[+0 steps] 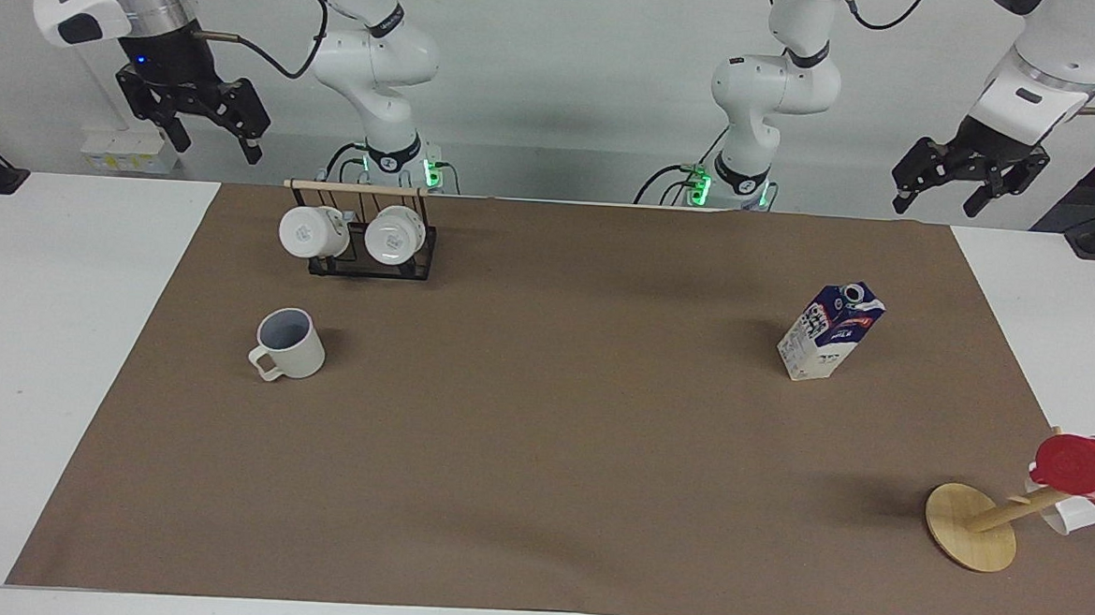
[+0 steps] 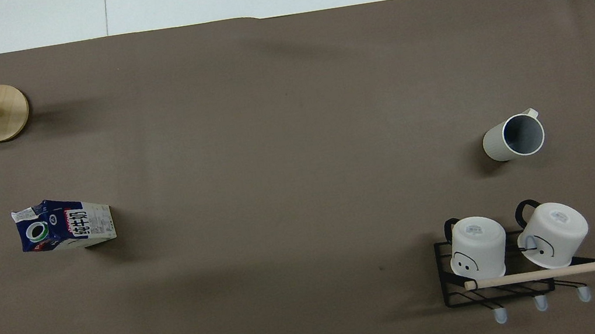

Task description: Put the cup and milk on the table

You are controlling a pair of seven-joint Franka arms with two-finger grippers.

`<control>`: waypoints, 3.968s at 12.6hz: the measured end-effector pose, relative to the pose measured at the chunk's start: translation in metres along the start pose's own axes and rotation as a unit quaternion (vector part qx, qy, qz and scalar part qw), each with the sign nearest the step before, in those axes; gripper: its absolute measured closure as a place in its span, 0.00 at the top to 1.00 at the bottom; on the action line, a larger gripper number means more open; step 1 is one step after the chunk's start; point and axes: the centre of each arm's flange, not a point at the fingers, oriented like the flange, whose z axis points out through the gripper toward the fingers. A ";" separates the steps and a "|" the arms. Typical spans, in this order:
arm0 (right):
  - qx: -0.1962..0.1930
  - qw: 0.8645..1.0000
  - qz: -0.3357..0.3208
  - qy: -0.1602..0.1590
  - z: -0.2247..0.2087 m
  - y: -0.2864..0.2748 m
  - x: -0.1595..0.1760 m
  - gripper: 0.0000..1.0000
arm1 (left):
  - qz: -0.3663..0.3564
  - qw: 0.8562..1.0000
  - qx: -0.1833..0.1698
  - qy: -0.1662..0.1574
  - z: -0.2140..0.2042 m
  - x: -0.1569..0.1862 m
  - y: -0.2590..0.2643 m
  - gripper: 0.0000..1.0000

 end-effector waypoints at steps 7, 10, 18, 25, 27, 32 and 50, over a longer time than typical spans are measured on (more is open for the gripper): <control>0.000 1.000 0.000 -0.002 0.001 0.000 0.000 1.00 | 0.000 1.000 0.000 0.000 0.000 0.000 0.000 1.00; 0.000 1.000 0.000 -0.002 0.002 0.000 0.000 1.00 | 0.000 1.000 0.000 0.000 0.000 0.000 0.000 1.00; 0.000 1.000 0.000 -0.004 0.003 0.000 0.000 1.00 | 0.000 1.000 0.000 0.000 0.000 0.000 0.000 1.00; 0.000 1.000 0.000 -0.004 0.004 0.000 0.000 1.00 | 0.000 1.000 0.000 0.000 0.000 0.000 0.000 1.00; 0.000 1.000 0.000 -0.004 0.004 0.000 0.000 1.00 | 0.000 1.000 0.000 0.000 0.000 0.000 0.000 1.00; 0.000 1.000 0.000 -0.004 0.004 0.000 0.000 1.00 | -0.001 1.000 0.000 0.000 0.000 0.000 -0.001 1.00; -0.002 0.999 -0.032 0.001 0.234 0.021 0.016 1.00 | 0.005 1.000 -0.001 -0.019 0.016 -0.007 0.006 1.00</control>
